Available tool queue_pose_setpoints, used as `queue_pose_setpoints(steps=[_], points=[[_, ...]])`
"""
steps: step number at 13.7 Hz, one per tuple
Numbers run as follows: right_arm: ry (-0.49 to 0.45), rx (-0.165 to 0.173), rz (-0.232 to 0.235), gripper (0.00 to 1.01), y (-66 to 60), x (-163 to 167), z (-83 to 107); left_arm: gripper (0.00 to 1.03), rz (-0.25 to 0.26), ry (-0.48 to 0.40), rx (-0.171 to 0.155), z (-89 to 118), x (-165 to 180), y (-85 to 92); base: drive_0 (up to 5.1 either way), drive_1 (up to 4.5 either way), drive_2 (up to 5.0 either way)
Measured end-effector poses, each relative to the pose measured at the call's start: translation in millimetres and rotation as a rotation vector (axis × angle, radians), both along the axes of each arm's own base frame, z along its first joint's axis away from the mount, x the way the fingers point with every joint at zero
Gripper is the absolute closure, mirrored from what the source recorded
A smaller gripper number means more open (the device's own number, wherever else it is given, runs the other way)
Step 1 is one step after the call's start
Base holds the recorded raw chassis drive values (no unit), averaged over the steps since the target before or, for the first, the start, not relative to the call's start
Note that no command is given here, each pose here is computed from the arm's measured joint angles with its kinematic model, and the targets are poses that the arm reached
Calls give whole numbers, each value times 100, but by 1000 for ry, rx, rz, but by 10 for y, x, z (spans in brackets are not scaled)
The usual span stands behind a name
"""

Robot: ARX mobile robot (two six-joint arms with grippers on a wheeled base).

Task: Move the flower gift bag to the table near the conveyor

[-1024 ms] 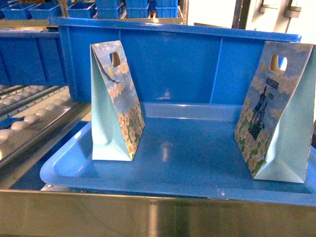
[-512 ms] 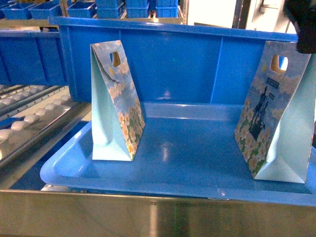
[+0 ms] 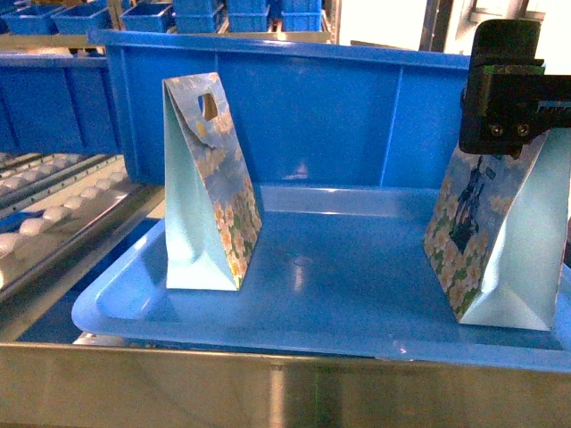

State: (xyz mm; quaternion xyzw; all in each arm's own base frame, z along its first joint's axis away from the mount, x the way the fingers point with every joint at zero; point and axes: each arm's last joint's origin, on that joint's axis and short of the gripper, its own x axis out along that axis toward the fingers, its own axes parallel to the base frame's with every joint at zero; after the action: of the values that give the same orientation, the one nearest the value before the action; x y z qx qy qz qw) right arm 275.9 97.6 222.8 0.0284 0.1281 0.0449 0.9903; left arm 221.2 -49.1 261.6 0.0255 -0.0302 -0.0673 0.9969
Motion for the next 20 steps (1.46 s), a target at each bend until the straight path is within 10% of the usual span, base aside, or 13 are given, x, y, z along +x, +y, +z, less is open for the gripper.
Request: queue_pose_setpoints(steps=[7, 14, 20], points=[[106, 12, 44, 3, 0, 105, -234, 5, 0, 0, 0, 0, 0, 0, 0, 0, 0], [86, 14, 73, 92, 46, 26, -250, 5, 0, -1, 0, 1, 0, 0, 0, 0, 0], [0, 11, 63, 99, -53, -90, -169, 5, 0, 0, 0, 0, 0, 0, 0, 0, 0]])
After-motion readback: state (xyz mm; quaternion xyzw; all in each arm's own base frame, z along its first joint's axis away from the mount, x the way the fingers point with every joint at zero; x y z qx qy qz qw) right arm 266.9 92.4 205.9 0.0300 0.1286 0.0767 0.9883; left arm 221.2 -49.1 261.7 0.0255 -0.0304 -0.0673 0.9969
